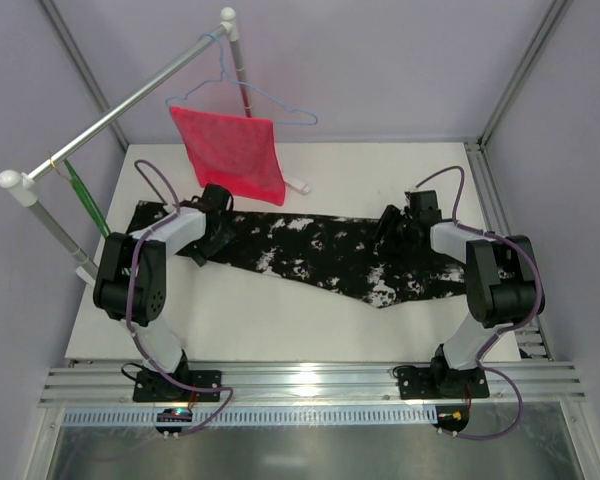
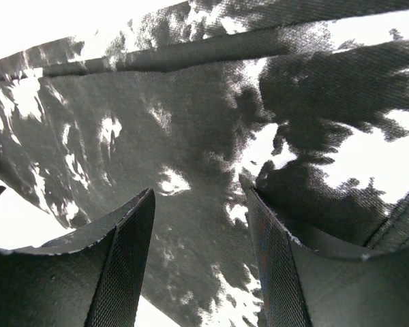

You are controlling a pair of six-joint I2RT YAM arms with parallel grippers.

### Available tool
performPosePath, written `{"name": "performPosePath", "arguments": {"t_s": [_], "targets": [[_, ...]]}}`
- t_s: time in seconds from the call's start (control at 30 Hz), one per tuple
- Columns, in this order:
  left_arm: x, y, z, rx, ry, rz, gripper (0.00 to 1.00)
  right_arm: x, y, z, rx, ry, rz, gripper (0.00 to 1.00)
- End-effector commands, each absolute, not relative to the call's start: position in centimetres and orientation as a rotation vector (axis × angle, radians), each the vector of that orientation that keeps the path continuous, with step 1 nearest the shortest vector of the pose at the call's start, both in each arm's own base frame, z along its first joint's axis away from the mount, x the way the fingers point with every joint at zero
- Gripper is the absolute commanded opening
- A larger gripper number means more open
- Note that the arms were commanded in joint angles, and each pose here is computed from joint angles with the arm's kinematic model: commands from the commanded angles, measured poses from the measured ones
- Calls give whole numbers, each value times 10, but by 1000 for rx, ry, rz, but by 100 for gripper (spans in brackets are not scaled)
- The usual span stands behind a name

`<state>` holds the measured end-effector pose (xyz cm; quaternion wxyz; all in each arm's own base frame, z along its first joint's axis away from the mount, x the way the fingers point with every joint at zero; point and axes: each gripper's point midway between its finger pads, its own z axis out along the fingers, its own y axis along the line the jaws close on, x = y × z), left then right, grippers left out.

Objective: Place the trousers on the hanger
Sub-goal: Fold the trousers

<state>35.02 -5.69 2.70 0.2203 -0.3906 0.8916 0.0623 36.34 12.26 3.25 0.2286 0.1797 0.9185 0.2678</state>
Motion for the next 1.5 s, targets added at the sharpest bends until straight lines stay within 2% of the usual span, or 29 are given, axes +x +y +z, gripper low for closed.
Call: {"name": "performPosePath", "arguments": {"t_s": [0.0, 0.33, 0.53, 0.77, 0.93, 1.03, 1.3, 1.47], "targets": [[360, -37, 34, -1180, 2334, 264, 79, 344, 114, 23, 453, 2588, 667, 61], [362, -8, 16, -1387, 2253, 225, 77, 343, 109, 36, 385, 2565, 654, 60], [374, -3, 37, -1382, 2164, 145, 77, 344, 107, 29, 400, 2577, 680, 61], [360, 21, 34, -1499, 2118, 284, 72, 344, 101, 30, 403, 2575, 692, 60], [367, 27, 34, -1544, 2064, 215, 71, 344, 96, 31, 419, 2568, 706, 61], [365, 36, 31, -1576, 2078, 265, 70, 343, 95, 31, 425, 2567, 715, 60], [365, 47, 30, -1579, 2080, 367, 65, 342, 95, 31, 427, 2567, 724, 61], [362, 50, 23, -1595, 2085, 395, 57, 341, 95, 32, 424, 2568, 726, 60]]}}
